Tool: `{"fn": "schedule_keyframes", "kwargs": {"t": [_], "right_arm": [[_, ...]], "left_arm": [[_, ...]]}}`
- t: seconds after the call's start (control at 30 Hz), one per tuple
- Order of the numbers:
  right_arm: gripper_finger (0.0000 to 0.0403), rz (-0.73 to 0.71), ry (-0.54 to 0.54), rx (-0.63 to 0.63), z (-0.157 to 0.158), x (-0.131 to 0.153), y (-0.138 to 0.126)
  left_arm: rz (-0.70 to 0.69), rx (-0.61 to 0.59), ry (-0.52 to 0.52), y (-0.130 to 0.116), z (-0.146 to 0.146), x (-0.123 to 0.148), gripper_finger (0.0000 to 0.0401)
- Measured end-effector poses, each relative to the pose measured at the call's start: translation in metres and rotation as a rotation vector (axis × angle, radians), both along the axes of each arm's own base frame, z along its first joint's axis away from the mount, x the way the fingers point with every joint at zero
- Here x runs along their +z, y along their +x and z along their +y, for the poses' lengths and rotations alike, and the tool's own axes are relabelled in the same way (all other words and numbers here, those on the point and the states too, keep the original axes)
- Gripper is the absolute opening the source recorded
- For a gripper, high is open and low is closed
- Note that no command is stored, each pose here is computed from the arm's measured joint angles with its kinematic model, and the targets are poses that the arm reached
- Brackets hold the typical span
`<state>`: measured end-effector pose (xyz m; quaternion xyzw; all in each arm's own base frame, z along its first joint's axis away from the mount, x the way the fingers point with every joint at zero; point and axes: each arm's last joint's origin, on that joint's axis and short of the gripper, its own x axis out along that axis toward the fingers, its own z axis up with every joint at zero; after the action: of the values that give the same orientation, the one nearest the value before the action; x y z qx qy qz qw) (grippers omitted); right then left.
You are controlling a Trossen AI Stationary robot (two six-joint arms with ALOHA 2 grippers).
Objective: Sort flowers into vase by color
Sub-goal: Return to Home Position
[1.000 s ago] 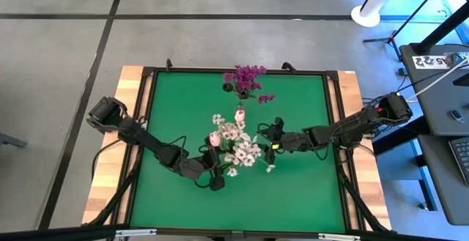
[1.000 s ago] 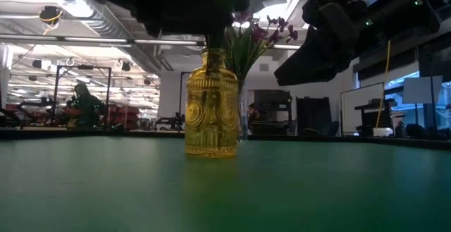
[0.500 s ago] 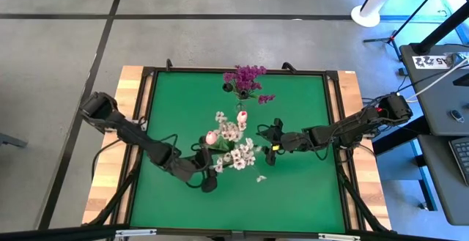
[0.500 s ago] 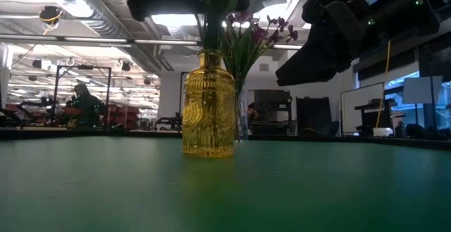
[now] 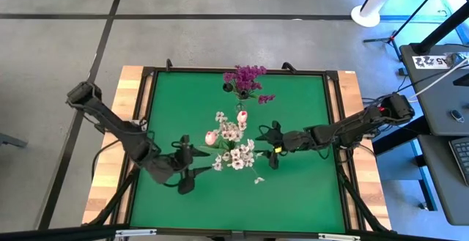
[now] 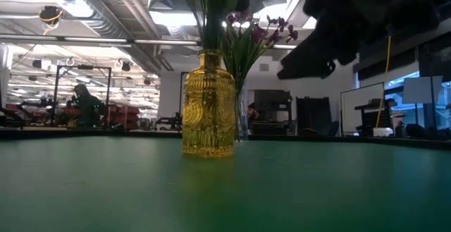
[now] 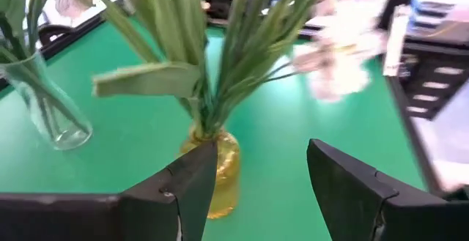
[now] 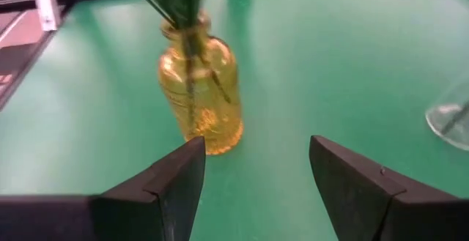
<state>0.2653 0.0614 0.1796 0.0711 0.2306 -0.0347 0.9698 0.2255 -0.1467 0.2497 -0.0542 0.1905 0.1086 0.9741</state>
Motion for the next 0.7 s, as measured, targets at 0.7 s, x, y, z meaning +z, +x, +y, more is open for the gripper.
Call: {"fn": "schedule_keyframes", "kwargs": {"t": [0.7], "right_arm": [[0.0245,-0.456,-0.107,-0.088,-0.032,0.059,-0.108]], "left_arm": [[0.0,0.138,0.172,-0.032,0.052,0.033,0.0208]]}}
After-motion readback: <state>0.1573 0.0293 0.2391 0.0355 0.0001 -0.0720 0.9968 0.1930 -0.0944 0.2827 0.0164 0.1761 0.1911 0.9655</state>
